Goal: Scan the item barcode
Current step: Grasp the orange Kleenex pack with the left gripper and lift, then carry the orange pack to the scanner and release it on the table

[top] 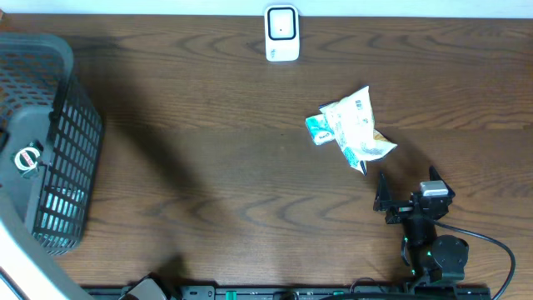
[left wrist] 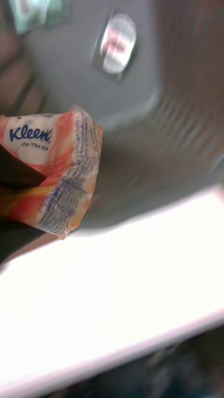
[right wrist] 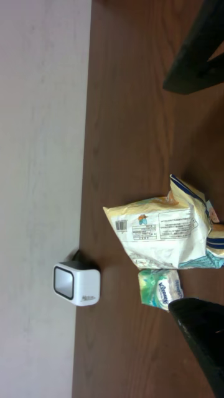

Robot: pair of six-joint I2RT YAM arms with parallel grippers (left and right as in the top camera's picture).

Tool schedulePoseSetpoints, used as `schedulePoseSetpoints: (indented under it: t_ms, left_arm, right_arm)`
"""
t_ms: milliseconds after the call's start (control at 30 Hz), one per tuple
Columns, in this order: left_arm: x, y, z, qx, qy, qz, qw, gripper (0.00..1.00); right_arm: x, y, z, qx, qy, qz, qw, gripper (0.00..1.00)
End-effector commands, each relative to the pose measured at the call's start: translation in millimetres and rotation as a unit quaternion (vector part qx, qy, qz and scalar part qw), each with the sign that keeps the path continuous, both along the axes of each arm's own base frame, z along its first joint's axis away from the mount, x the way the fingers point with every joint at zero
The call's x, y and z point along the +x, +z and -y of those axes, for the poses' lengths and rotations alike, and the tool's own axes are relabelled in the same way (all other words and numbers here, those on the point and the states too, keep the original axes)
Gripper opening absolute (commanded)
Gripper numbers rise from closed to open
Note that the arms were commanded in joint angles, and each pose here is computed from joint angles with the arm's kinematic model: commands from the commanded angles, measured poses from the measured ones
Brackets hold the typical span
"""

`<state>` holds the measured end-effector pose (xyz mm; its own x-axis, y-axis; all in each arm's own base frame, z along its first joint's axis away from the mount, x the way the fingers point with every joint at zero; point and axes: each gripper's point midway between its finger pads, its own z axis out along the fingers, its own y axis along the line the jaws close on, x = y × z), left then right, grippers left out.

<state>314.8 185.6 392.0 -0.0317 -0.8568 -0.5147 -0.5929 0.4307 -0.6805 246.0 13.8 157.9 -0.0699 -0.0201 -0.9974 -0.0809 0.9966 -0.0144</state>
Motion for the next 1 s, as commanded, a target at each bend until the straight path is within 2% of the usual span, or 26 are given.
schedulePoseSetpoints:
  t_ms: [0,67,100,133,200,267,433,500,633,700,767,833,900,967]
  left_arm:
    - [37.8,-3.3,88.1,-0.066,-0.175,0.022,0.982,0.08]
    - [48.9,-5.5,128.8,-0.054,-0.240,0.015,0.969,0.07]
    - [54.6,-8.0,157.2,-0.037,-0.290,0.010,0.956,0.07]
    - [59.5,-13.3,196.1,-0.009,-0.358,0.002,0.934,0.07]
    - [63.1,-25.3,240.6,0.024,-0.428,-0.013,0.903,0.07]
    - [65.4,-41.3,270.3,0.043,-0.459,-0.035,0.887,0.07]
    - [71.6,-100.6,333.7,0.087,-0.497,-0.123,0.854,0.07]
    - [72.4,-139.9,364.2,0.109,-0.516,-0.176,0.832,0.07]
    - [66.3,-199.9,408.4,0.114,-0.554,-0.241,0.789,0.08]
    - [62.4,-223.1,422.2,0.107,-0.559,-0.268,0.778,0.07]
    - [53.3,-266.6,443.6,0.100,-0.566,-0.315,0.756,0.08]
    - [49.0,-283.5,449.8,0.101,-0.571,-0.332,0.744,0.08]
    - [44.2,-300.7,455.3,0.102,-0.575,-0.350,0.733,0.14]
    - [42.0,-307.7,459.4,0.104,-0.578,-0.355,0.728,0.14]
  right_arm:
    - [-0.4,-0.4,-2.8,-0.007,0.007,0.000,1.000,0.99]
    - [-0.4,-0.4,-2.8,-0.007,0.007,0.000,1.000,0.99]
    - [-0.4,-0.4,-2.8,-0.007,0.007,0.000,1.000,0.99]
    - [-0.4,-0.4,-2.7,-0.007,0.007,0.000,1.000,0.99]
    - [-0.4,-0.4,-2.7,-0.007,0.007,0.000,1.000,0.99]
    - [-0.4,-0.4,-2.8,-0.007,0.007,0.000,1.000,0.99]
    - [-0.4,-0.4,-2.8,-0.007,0.007,0.000,1.000,0.99]
    - [-0.4,-0.4,-2.8,-0.007,0.007,0.000,1.000,0.99]
    - [-0.4,-0.4,-2.7,-0.007,0.007,0.000,1.000,0.99]
    - [-0.4,-0.4,-2.8,-0.007,0.007,0.000,1.000,0.99]
    - [-0.4,-0.4,-2.8,-0.007,0.007,0.000,1.000,0.99]
    - [-0.4,-0.4,-2.8,-0.007,0.007,0.000,1.000,0.99]
    - [-0.4,-0.4,-2.8,-0.007,0.007,0.000,1.000,0.99]
    - [-0.4,-0.4,-2.8,-0.007,0.007,0.000,1.000,0.99]
